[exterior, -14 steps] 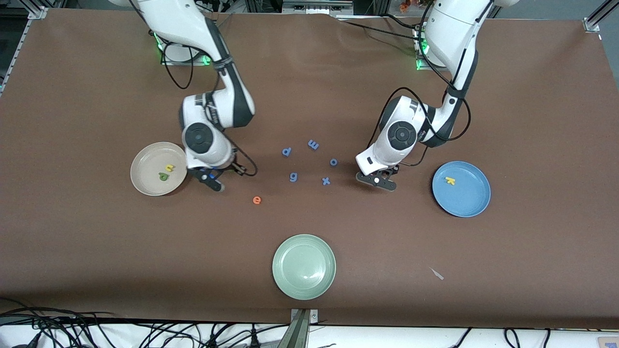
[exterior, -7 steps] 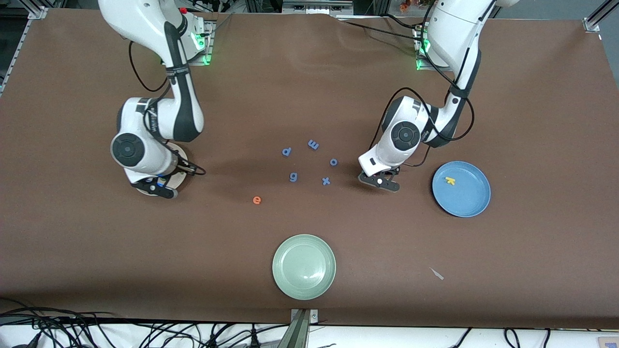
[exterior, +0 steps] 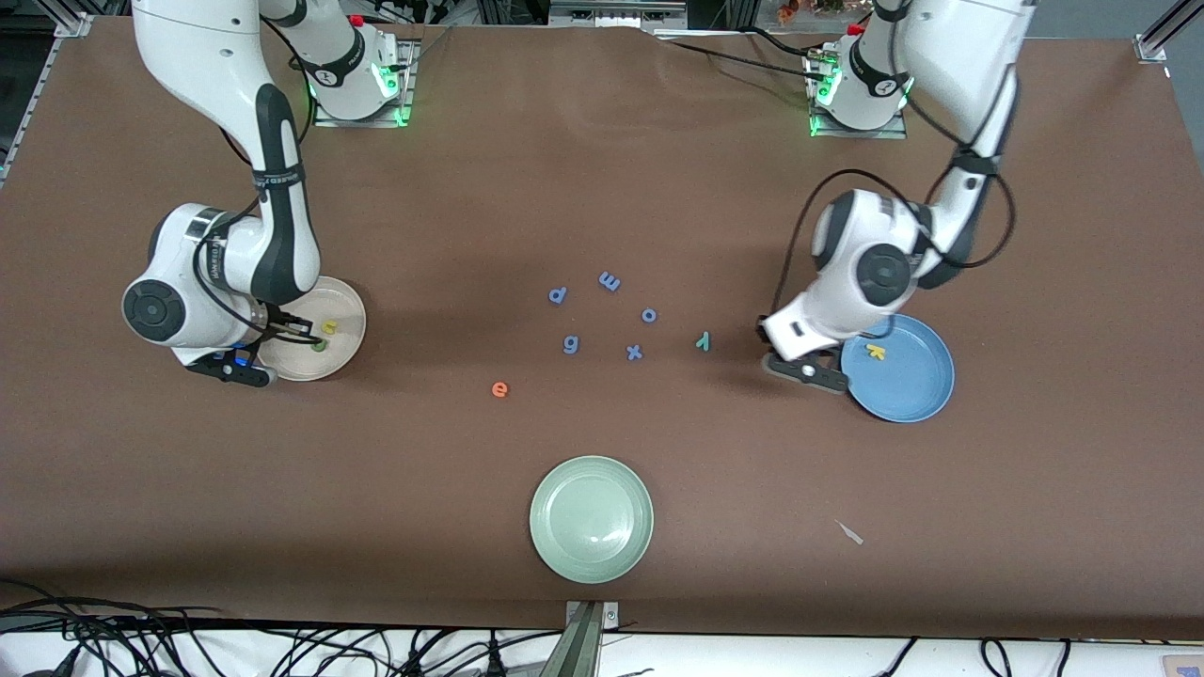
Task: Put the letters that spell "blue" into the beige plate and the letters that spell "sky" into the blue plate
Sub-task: 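Place the yellow s on the blue plate with the left gripper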
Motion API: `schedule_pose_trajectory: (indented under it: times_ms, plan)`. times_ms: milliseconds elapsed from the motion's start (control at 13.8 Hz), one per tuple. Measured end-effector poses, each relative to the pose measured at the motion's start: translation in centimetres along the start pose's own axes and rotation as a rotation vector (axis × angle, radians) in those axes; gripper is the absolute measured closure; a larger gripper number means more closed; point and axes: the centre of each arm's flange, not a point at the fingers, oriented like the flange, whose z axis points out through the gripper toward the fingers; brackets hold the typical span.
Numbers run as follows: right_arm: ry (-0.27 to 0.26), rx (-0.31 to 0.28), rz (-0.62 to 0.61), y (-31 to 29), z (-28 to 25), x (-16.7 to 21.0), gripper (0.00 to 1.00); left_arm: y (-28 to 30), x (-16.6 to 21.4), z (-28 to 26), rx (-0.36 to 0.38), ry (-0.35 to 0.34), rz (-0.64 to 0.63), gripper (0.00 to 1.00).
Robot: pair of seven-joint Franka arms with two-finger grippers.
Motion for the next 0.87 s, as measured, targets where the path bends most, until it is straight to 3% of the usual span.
schedule_pose_trajectory:
  times_ms: [217,435,579,869]
  plan:
    - [-0.026,-0.004,-0.042,-2.5,-0.4,-0.8,0.88,-10.8,-2.7,0.3,-0.001,-0.033,0.094,0.8]
    - [-0.028,-0.011,-0.085,-6.0,-2.0,-1.6,0.61,-14.0,-4.0,1.2,0.003,-0.054,0.108,0.79]
    - [-0.032,-0.012,-0.088,-6.2,-2.2,-1.7,0.4,-13.0,-3.6,1.3,0.003,-0.054,0.124,0.66]
    - [-0.021,-0.008,-0.087,-6.1,-2.7,-1.4,0.0,-10.0,-2.1,0.8,-0.015,-0.02,0.123,0.26]
